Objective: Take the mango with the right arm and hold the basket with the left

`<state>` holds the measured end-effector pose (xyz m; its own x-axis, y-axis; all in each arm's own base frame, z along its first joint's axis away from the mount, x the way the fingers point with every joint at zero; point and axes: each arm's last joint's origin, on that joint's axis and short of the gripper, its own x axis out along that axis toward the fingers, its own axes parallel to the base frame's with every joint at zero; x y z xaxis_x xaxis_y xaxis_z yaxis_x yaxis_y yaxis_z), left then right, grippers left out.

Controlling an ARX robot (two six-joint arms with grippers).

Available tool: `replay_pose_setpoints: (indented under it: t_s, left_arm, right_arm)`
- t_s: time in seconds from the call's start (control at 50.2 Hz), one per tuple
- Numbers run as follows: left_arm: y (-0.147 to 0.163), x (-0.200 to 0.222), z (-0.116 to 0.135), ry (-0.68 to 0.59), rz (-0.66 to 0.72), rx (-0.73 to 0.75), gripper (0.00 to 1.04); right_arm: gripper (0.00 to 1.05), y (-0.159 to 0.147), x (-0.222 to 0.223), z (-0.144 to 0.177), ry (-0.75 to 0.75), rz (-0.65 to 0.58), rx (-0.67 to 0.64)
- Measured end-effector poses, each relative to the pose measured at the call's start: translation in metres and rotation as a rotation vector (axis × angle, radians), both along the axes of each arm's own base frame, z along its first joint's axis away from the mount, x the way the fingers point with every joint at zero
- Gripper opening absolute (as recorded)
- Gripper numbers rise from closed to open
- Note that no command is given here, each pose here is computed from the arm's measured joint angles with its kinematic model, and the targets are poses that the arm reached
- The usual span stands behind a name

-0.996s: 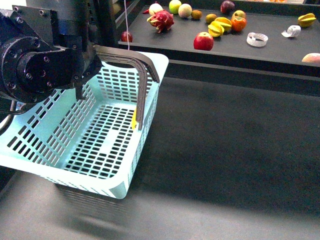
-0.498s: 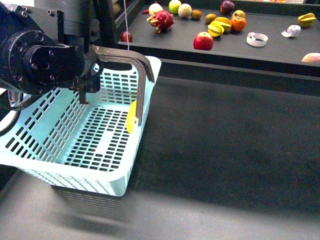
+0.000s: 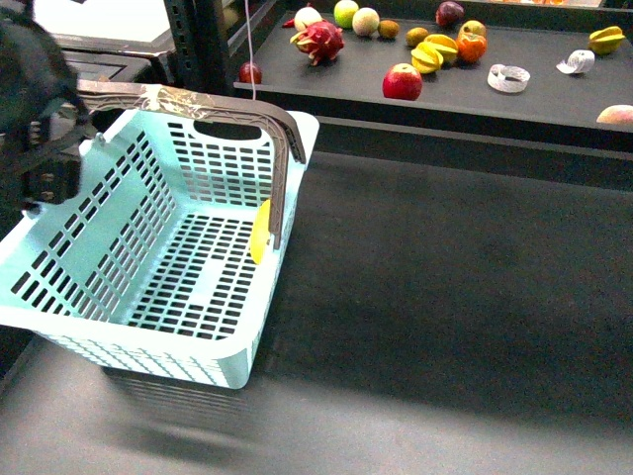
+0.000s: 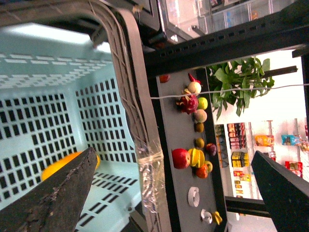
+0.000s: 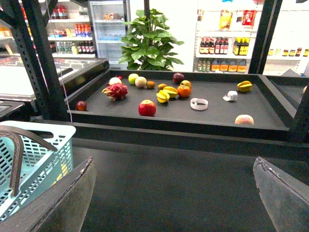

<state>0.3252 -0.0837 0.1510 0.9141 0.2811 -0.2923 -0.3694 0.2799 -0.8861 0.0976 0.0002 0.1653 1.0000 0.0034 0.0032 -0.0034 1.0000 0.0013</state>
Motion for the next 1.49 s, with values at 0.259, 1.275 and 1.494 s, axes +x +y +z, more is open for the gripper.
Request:
replay_pose_setpoints:
  t_s: [0.259, 1.275, 1.494]
  left_arm:
    - [0.046, -0.071, 0.0, 0.04, 0.105, 0.091, 0.97]
    - [0.083, -0.157, 0.011, -0.079, -0.441, 1.184, 0.02]
    - [0.083, -0.176, 0.012, -0.081, -0.443, 1.193, 0.02]
  right_arm:
    - [0.97, 0.0, 0.0, 0.0, 0.0, 0.0, 0.0]
    - [0.97, 0.0, 0.0, 0.0, 0.0, -0.001, 0.0]
    - [0.97, 0.0, 0.0, 0.0, 0.0, 0.0, 0.0]
